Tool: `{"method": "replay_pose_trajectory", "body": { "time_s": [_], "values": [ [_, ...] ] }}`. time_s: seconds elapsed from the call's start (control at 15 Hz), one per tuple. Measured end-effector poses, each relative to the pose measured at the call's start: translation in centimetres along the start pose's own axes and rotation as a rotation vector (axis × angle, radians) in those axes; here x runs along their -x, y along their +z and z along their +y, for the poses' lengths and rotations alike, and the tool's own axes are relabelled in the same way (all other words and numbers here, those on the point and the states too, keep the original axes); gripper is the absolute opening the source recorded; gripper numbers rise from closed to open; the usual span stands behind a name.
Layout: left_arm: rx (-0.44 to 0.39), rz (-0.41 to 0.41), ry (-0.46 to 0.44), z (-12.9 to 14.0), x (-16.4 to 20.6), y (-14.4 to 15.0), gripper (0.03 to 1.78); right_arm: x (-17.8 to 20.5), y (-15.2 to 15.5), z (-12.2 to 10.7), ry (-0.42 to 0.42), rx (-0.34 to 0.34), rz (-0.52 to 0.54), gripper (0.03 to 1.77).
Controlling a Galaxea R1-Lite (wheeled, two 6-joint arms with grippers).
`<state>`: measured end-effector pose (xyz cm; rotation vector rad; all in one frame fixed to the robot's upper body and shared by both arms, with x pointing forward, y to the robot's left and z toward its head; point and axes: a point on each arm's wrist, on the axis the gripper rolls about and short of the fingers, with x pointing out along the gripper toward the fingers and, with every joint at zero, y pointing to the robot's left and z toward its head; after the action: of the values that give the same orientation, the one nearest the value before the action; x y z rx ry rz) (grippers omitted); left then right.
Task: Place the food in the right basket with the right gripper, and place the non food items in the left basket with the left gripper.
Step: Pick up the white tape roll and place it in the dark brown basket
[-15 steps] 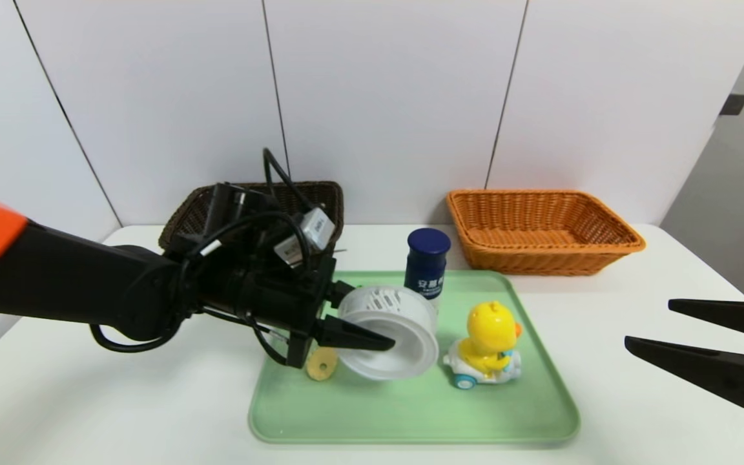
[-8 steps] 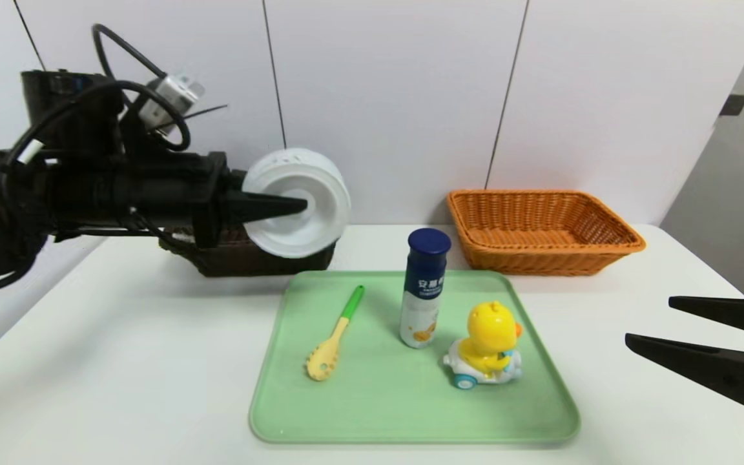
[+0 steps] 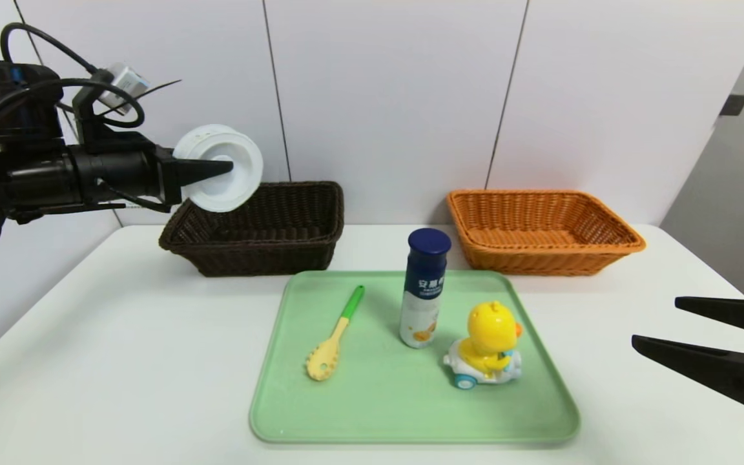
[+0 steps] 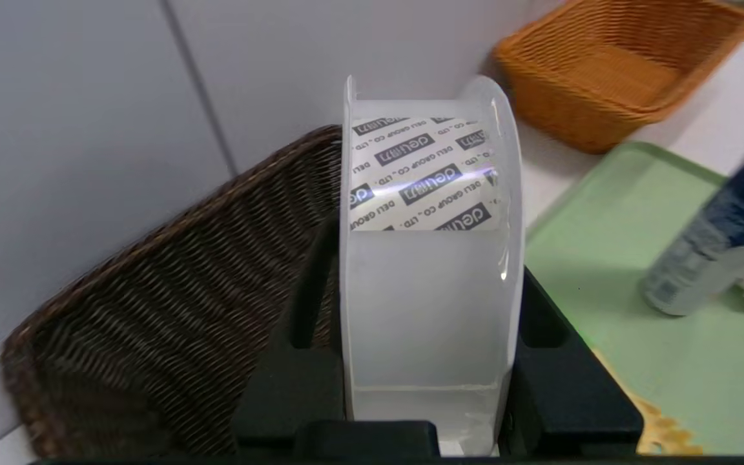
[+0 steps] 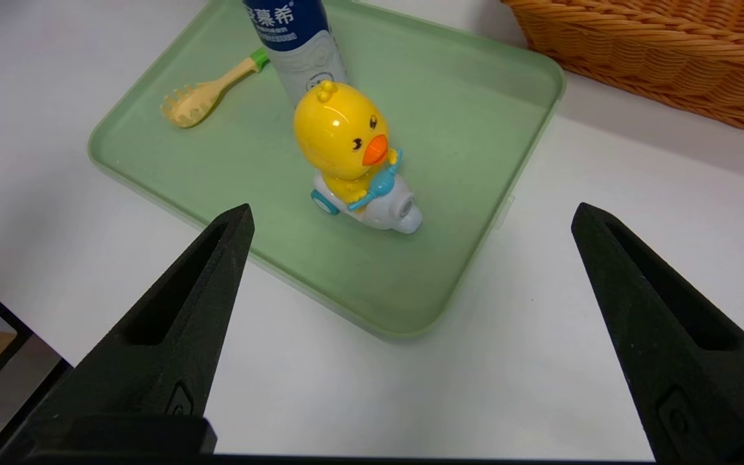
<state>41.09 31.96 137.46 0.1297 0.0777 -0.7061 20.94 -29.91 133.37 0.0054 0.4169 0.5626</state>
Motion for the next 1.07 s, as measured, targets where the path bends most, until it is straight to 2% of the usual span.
{"method": "replay_pose_trajectory", "body": {
  "time_s": [0.2, 0.4, 0.53, 0.67, 1.07],
  "values": [
    [0.027, 0.069, 0.181, 2.1, -0.6, -1.4, 0.58, 0.1, 0.0, 0.0, -0.001, -0.001, -0.002, 1.7],
    [0.066, 0.163, 0.297, 3.3, -1.6, -2.8, 0.58, 0.1, 0.0, 0.0, -0.001, 0.0, -0.002, 1.7],
    [0.073, 0.191, 0.357, 4.2, -2.4, -3.4, 0.58, 0.1, -0.1, 0.0, -0.003, -0.003, -0.001, 1.7],
    [0.083, 0.214, 0.382, 4.8, -3.3, -4.2, 0.58, 0.1, -0.2, 0.0, -0.003, -0.004, 0.001, 1.7],
    [0.116, 0.265, 0.378, 5.7, -4.9, -6.5, 0.58, 0.2, -0.2, 0.0, -0.005, -0.004, 0.0, 1.7]
  ]
}}
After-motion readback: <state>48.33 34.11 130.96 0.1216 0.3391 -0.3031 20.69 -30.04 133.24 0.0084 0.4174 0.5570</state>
